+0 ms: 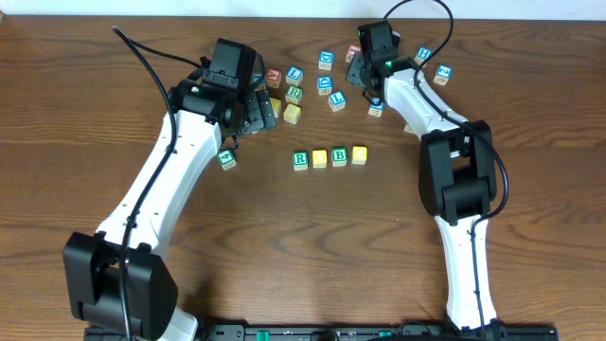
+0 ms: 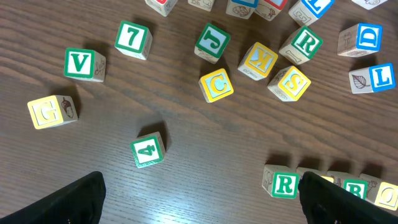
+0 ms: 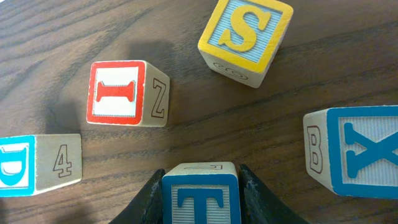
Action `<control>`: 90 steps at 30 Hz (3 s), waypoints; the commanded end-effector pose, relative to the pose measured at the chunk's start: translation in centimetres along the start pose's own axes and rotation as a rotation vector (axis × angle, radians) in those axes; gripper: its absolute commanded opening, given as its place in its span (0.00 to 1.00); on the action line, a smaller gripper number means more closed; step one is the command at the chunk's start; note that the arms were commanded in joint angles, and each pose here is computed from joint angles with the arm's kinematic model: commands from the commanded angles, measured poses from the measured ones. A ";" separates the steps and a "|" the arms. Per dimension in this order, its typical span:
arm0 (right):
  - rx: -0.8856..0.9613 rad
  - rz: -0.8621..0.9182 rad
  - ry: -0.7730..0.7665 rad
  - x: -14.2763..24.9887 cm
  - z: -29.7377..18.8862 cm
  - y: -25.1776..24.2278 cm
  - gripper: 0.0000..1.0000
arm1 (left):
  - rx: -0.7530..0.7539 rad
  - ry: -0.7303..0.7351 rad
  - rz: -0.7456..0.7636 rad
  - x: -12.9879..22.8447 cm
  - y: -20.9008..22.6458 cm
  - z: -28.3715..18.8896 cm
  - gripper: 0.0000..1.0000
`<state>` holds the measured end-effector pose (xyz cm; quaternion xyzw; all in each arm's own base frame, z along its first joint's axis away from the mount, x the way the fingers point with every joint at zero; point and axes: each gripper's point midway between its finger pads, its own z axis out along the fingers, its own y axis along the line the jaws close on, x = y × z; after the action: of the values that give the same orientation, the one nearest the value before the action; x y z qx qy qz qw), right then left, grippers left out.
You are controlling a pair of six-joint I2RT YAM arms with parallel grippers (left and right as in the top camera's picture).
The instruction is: Spell out ROBOT
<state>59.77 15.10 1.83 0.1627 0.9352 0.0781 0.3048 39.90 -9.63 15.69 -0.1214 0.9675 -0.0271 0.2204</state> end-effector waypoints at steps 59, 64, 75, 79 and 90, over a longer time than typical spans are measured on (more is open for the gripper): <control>0.113 -0.397 0.530 14.1 -11.5 -7.1 0.32 | 0.007 -0.030 -0.003 -0.8 0.1 -1.0 0.98; 0.095 -0.388 0.485 12.2 -12.6 -6.3 0.30 | 0.007 -0.030 -0.003 -0.8 0.1 -1.0 0.98; 0.029 -0.428 0.551 12.8 -17.1 -5.7 0.31 | 0.007 -0.030 -0.003 -0.8 0.1 -1.0 0.98; 0.043 -0.431 0.578 13.9 -16.5 -6.8 0.21 | 0.007 -0.030 -0.003 -0.8 0.1 -1.0 0.98; 0.019 -0.418 0.571 15.6 -14.5 -7.8 0.01 | 0.007 -0.030 -0.003 -0.8 0.1 -1.0 0.98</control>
<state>37.40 12.61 3.22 -0.0529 0.9969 0.0423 0.0389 39.90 -9.63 15.69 -0.1214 0.9675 -0.0271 0.2204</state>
